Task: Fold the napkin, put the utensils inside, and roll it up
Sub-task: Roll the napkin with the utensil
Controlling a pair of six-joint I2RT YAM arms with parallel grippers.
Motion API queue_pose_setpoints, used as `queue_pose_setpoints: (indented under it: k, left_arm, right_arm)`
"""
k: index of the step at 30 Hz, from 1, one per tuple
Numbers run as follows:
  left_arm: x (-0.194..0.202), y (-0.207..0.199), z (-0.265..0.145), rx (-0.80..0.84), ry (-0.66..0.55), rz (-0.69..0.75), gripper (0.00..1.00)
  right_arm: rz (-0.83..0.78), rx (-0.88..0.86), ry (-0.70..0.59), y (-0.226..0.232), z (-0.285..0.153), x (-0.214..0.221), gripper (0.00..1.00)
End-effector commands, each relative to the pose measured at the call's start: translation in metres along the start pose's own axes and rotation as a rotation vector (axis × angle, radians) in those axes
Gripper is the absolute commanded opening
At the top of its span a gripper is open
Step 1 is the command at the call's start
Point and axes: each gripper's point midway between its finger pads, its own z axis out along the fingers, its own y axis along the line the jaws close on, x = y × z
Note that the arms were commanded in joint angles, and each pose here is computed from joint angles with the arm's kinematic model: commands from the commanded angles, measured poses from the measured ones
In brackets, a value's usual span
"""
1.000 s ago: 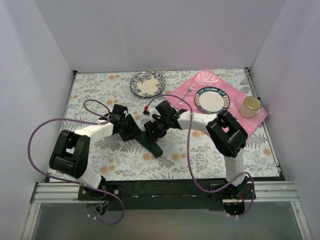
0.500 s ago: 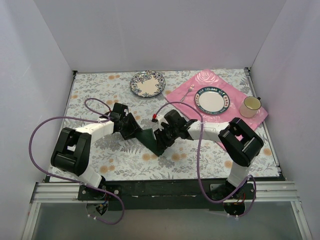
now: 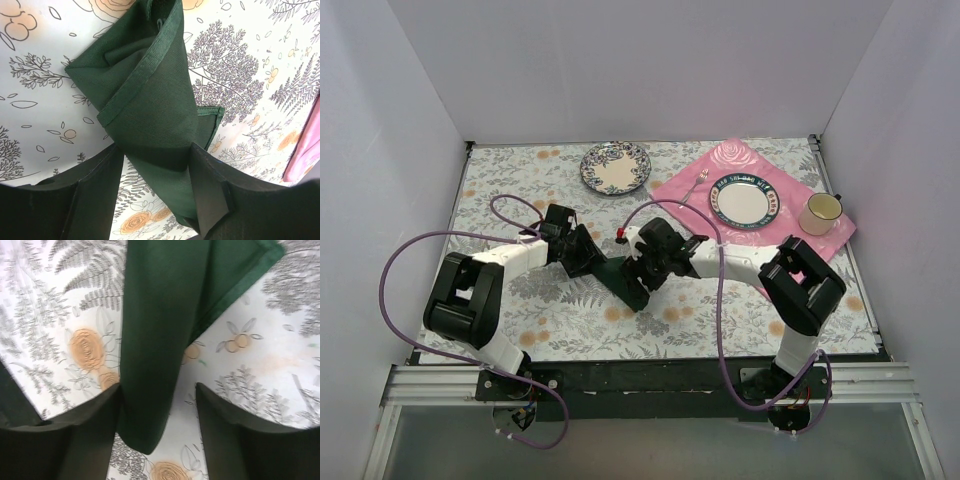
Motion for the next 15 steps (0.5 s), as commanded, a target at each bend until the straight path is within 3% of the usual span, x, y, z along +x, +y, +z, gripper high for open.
queue_pose_setpoints:
  k: [1, 7, 15]
  left_arm:
    - [0.021, 0.053, 0.013, -0.191, 0.064, 0.016, 0.53]
    - [0.022, 0.046, 0.011, -0.174, 0.088, 0.005, 0.53]
    - [0.029, 0.046, 0.012, -0.158, 0.136, -0.029, 0.53]
  right_arm:
    - [-0.138, 0.241, 0.021, -0.018, -0.022, -0.028, 0.74]
    - [-0.243, 0.432, -0.040, -0.010, -0.016, -0.068, 0.83]
    - [-0.336, 0.530, -0.159, 0.019, 0.009, -0.092, 0.84]
